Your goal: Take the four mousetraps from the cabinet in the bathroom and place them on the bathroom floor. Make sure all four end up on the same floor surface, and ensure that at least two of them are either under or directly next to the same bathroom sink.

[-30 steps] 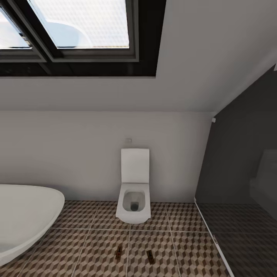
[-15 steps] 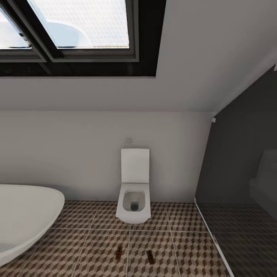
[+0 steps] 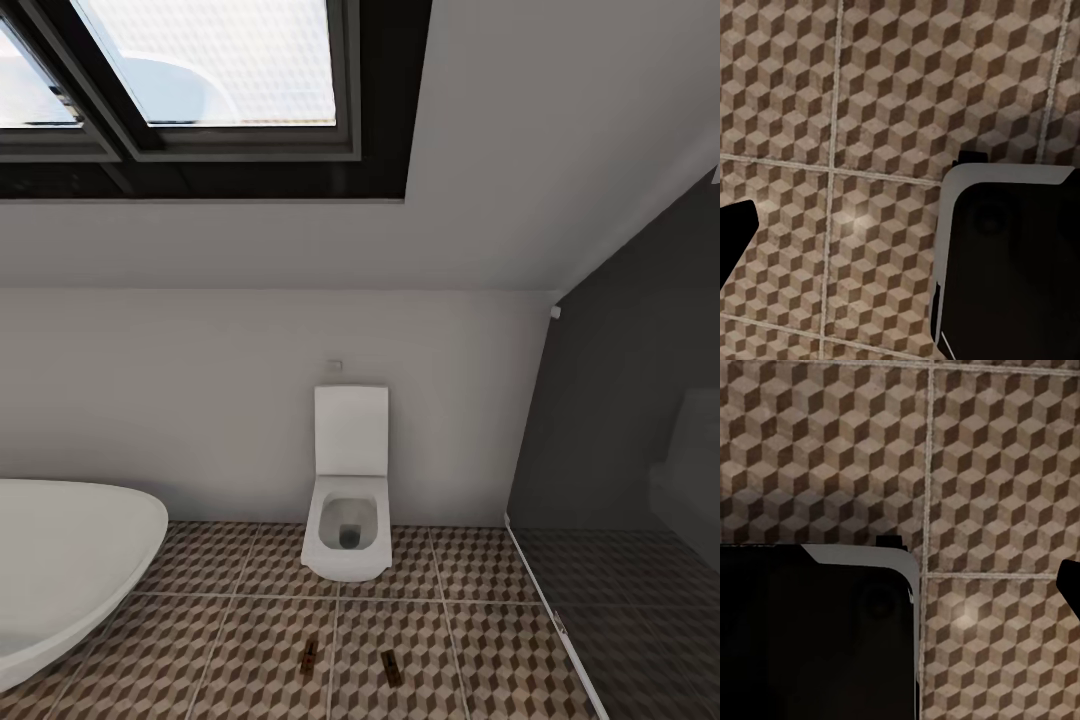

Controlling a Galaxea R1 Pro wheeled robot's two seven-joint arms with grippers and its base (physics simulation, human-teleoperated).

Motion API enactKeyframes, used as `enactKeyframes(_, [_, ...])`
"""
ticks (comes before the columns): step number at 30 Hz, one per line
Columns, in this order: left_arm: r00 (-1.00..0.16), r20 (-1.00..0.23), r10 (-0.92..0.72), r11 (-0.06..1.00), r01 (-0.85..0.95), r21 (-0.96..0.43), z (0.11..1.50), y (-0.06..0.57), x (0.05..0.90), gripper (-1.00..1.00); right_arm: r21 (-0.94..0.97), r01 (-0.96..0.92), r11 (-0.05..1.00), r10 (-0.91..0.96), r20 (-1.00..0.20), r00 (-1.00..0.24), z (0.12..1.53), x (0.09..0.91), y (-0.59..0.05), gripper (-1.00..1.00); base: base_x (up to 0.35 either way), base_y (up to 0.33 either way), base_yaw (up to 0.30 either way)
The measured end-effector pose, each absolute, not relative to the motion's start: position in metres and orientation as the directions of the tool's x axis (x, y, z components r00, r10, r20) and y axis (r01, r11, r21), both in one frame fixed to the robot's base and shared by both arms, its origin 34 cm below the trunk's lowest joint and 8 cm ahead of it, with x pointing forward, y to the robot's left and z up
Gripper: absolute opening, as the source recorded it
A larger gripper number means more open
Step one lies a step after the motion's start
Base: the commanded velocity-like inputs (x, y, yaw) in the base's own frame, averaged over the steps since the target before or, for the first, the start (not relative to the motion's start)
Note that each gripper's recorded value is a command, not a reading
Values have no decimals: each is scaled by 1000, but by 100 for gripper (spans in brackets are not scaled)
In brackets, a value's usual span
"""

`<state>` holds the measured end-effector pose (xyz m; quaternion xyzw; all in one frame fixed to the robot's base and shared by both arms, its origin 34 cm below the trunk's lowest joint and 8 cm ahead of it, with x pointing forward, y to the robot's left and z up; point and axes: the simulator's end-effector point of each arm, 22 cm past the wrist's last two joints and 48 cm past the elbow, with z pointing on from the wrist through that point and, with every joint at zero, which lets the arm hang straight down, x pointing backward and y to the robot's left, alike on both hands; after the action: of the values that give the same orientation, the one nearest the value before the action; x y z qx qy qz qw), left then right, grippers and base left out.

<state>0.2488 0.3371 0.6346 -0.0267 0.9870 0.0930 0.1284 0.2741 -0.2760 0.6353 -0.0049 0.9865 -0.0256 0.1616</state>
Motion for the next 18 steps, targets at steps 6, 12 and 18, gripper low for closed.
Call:
enactKeyframes(6, [-966,-258,-29,981,-76,176,635,337,249,100,-52,-2,999,-18,-319,-948,635,274,-276,100,0,0,0])
enactKeyframes(12, [-966,-258,-28,981,-76,177,635,337,249,100,-52,-2,999,-18,-319,-948,635,274,-276,100,0,0,0])
enactKeyframes(18, [-966,-258,-28,981,-76,177,635,337,249,100,-52,-1,999,-18,-319,-948,635,274,-276,100,0,0,0])
